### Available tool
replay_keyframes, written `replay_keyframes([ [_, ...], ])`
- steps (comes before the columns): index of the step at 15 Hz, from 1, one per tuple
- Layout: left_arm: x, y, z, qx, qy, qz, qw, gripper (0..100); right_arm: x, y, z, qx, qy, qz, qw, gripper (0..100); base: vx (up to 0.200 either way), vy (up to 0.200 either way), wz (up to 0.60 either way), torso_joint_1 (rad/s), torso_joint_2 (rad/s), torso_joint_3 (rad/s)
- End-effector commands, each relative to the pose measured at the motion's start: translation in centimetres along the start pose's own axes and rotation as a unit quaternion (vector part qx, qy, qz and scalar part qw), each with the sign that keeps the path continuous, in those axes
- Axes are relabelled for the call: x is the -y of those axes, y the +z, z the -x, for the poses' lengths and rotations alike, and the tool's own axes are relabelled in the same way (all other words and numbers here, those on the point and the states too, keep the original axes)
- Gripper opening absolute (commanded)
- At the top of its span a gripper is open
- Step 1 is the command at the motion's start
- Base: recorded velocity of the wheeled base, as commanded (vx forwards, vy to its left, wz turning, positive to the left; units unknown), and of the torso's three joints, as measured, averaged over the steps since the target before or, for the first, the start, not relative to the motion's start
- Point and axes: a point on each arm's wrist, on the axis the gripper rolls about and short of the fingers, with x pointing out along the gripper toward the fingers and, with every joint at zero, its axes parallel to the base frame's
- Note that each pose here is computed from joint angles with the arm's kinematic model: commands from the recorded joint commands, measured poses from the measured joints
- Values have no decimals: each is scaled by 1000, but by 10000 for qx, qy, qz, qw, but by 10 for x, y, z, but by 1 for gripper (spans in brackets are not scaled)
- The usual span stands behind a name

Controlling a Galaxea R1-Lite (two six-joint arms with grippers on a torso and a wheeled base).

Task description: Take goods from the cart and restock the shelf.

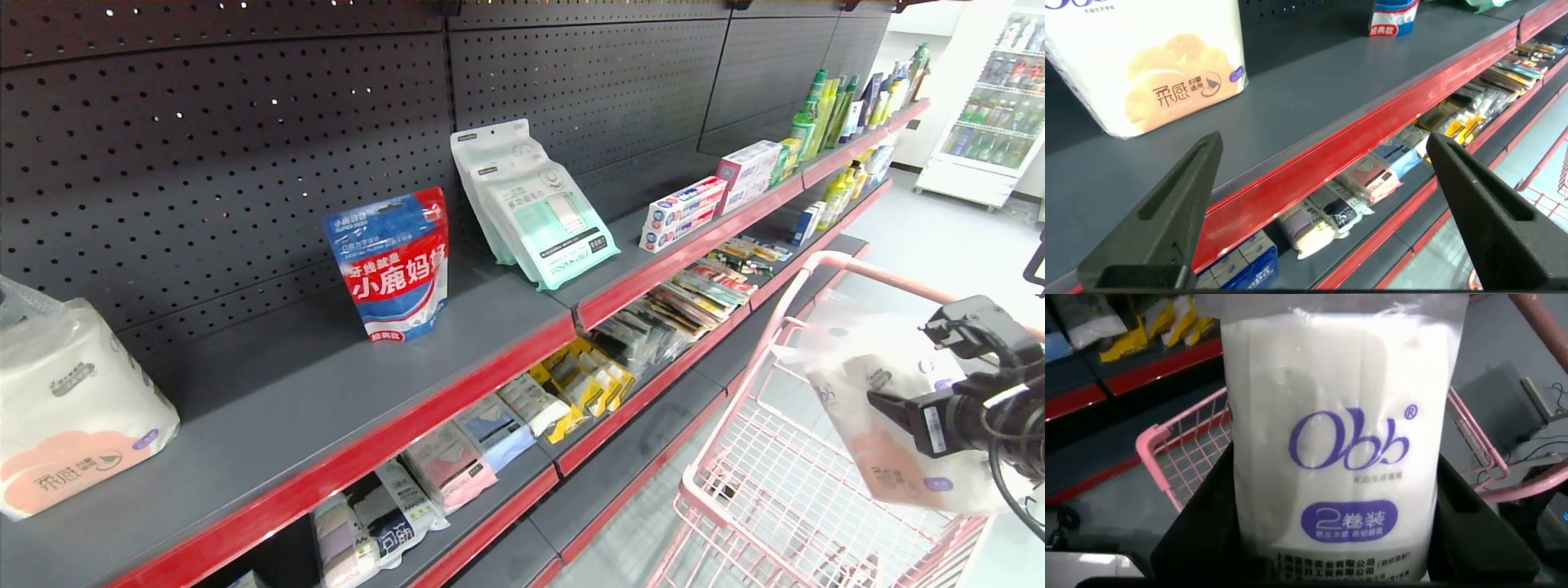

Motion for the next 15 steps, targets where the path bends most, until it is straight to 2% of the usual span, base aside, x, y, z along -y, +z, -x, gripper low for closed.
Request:
replay_keyframes([
  [1, 0, 0, 0, -5, 2, 4, 10000, 100, -6, 8, 47, 683, -79, -97, 9976, 0, 0, 0, 0, 0, 0, 0],
  [5, 0, 0, 0, -5, 2, 4, 10000, 100, -4, 2, 87, 949, -188, -208, 9951, 0, 0, 0, 0, 0, 0, 0],
  [10, 0, 0, 0, -5, 2, 4, 10000, 100, -7, -11, 144, 1695, -199, -463, 9842, 0, 0, 0, 0, 0, 0, 0],
  [12, 0, 0, 0, -5, 2, 4, 10000, 100, -7, -21, 164, 1645, -583, -520, 9833, 0, 0, 0, 0, 0, 0, 0],
  [15, 0, 0, 0, -5, 2, 4, 10000, 100, -10, -43, 185, 1612, -594, -539, 9837, 0, 0, 0, 0, 0, 0, 0],
])
